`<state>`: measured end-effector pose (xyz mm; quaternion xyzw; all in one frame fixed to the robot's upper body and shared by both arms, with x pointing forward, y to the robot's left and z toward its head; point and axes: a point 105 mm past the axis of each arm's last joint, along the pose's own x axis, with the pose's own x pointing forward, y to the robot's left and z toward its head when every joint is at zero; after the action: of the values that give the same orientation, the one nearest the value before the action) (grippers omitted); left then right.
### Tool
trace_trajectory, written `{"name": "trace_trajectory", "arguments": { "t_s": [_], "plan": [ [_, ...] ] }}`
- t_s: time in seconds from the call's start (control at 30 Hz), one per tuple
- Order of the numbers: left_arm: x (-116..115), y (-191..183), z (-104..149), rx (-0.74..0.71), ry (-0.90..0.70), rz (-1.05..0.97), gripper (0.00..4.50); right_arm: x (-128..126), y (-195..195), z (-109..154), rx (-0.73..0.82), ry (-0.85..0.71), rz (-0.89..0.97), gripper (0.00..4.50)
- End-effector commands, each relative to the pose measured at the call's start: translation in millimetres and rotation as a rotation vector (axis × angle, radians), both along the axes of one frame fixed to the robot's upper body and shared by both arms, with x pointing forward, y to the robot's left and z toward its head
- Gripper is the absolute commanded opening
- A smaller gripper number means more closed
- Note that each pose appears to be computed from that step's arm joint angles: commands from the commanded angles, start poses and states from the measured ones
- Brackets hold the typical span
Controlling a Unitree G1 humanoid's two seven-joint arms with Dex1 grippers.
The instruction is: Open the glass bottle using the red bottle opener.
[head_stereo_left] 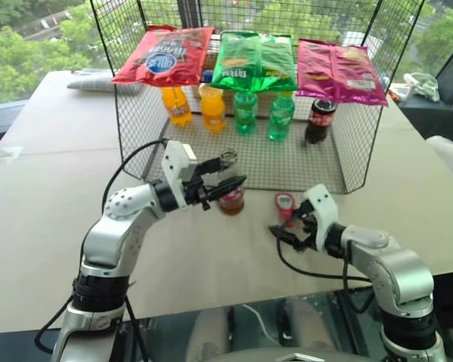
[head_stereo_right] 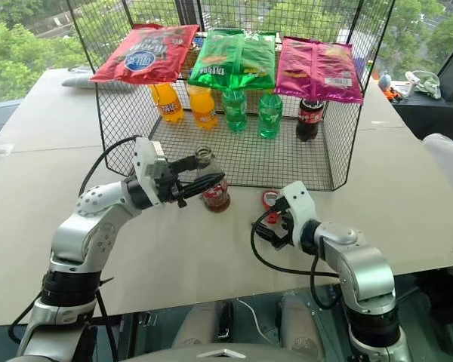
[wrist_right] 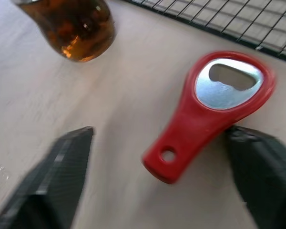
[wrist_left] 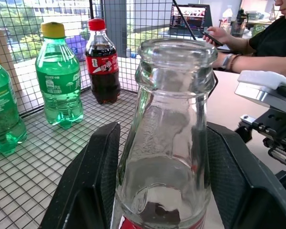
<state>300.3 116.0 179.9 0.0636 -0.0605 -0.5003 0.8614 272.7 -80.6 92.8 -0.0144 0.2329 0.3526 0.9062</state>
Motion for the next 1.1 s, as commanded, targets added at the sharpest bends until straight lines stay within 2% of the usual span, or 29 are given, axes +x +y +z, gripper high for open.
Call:
{"name": "trace_trajectory", "arguments": {
  "t_s": [0.03,0.2,0.27,0.37,0.4,0.73,0.83,1.1],
  "plan": [
    [-4.7,-3.6,4.0,-0.003,-0.019,-0.017,2.14,14.2,-8.0,29.5,-0.021,-0.175,-0.035,4.45],
    [-5.9,-1.6,3.9,-0.014,-0.008,-0.019,2.14,23.1,-8.4,54.3,-0.110,-0.382,-0.010,4.45],
    [-6.4,-1.1,3.6,-0.017,-0.005,-0.019,3.10,26.4,-7.6,61.5,-0.153,-0.458,0.002,4.50],
    [-7.4,-0.1,3.5,-0.016,-0.007,-0.016,4.25,24.9,2.0,71.3,-0.134,-0.518,0.051,4.50],
    [-7.9,0.2,3.6,-0.016,-0.007,-0.015,4.48,24.6,4.9,74.6,-0.113,-0.527,0.058,4.50],
    [-13.0,12.3,5.1,-0.016,0.007,0.029,4.48,24.8,6.9,84.2,-0.085,-0.585,0.088,4.50],
    [-16.4,23.6,5.8,-0.058,0.017,0.073,4.48,22.0,-0.1,85.9,-0.078,-0.595,0.099,4.50],
    [-45.1,55.9,-3.6,-0.061,0.080,0.077,4.48,12.0,-39.2,74.3,-0.135,-0.582,0.054,4.50]
  ]
}}
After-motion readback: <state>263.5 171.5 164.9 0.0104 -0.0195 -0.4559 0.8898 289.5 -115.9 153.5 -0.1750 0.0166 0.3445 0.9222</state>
